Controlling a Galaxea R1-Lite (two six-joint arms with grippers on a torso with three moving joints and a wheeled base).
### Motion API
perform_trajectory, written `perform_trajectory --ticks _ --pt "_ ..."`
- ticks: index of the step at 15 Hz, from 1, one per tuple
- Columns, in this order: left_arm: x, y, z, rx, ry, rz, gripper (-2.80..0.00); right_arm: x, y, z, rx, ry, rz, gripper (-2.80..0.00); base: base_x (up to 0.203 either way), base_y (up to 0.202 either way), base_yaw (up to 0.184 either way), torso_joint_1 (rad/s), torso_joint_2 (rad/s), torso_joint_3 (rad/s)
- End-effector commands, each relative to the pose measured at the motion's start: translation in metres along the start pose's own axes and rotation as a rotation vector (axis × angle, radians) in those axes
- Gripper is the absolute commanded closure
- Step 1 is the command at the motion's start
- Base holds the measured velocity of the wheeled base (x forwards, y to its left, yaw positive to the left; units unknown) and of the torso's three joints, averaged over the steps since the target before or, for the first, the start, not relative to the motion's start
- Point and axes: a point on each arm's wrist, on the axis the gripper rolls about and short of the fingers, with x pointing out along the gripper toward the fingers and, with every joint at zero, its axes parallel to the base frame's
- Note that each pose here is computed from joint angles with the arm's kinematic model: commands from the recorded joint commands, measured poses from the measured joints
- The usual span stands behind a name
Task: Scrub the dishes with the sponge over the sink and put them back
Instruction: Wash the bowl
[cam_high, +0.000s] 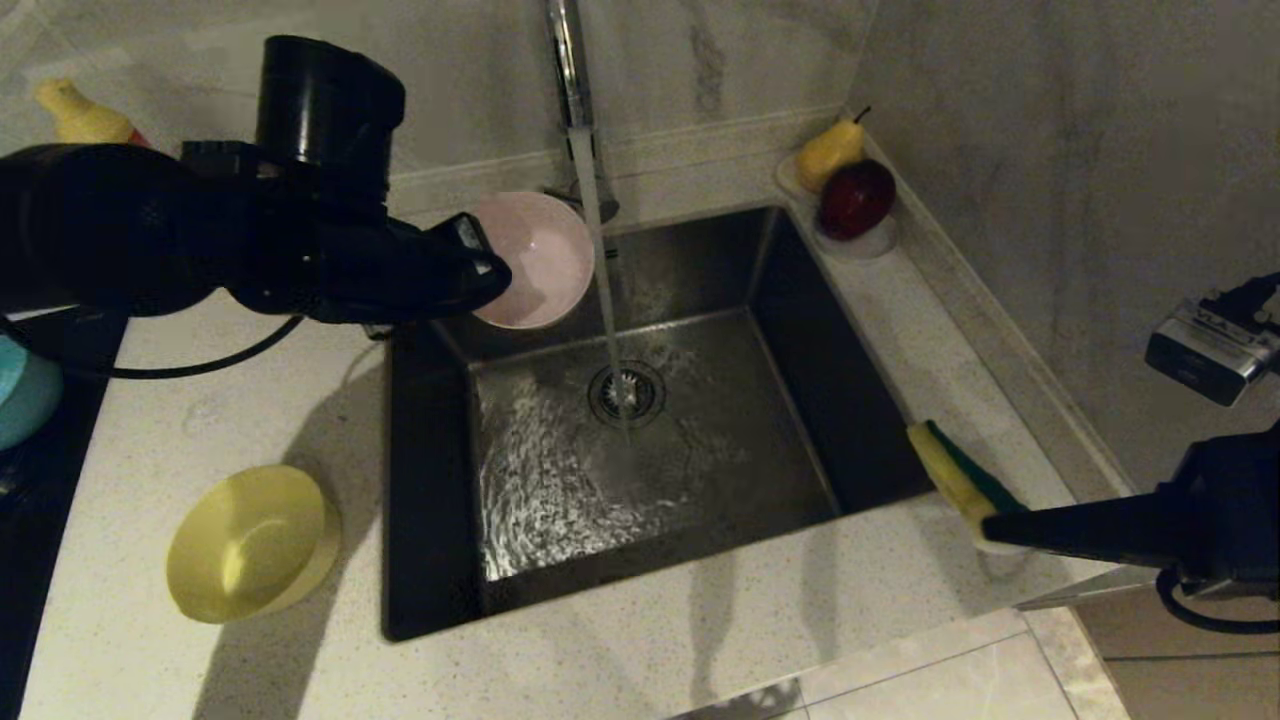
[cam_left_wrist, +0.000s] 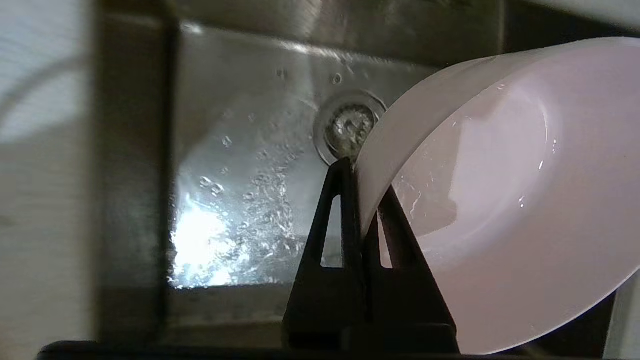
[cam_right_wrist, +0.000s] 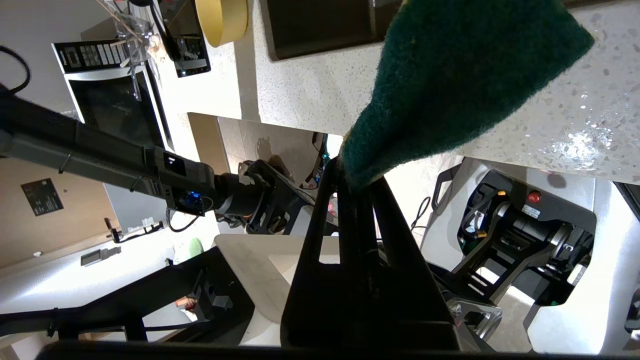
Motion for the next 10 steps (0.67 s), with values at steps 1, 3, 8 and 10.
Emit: perform_trajectory --ticks 1,3,8,10 --pt "0.018 -0.009 -0.016 0.014 0.04 -0.002 0.0 0.001 -0.001 0.0 0.007 0.007 0.001 0.0 0.0 0.0 0.0 0.0 0.0 0.0" --pt "0.024 -0.013 -0.023 0.011 0.056 -0.009 0.0 0.001 -0.001 -0.001 0.008 0.008 0.0 0.0 0.0 0.0 0.0 0.0 0.0 0.0" --pt "0.032 -0.021 -0.037 0.012 0.087 -0.008 0.0 0.001 -0.003 -0.003 0.013 0.011 -0.003 0.0 0.0 0.0 0.0 0.0 0.0 0.0" --pt "0.031 -0.02 -0.038 0.01 0.09 -0.006 0.0 0.001 -0.003 -0.003 0.013 0.011 -0.003 0.0 0.0 0.0 0.0 0.0 0.0 0.0"
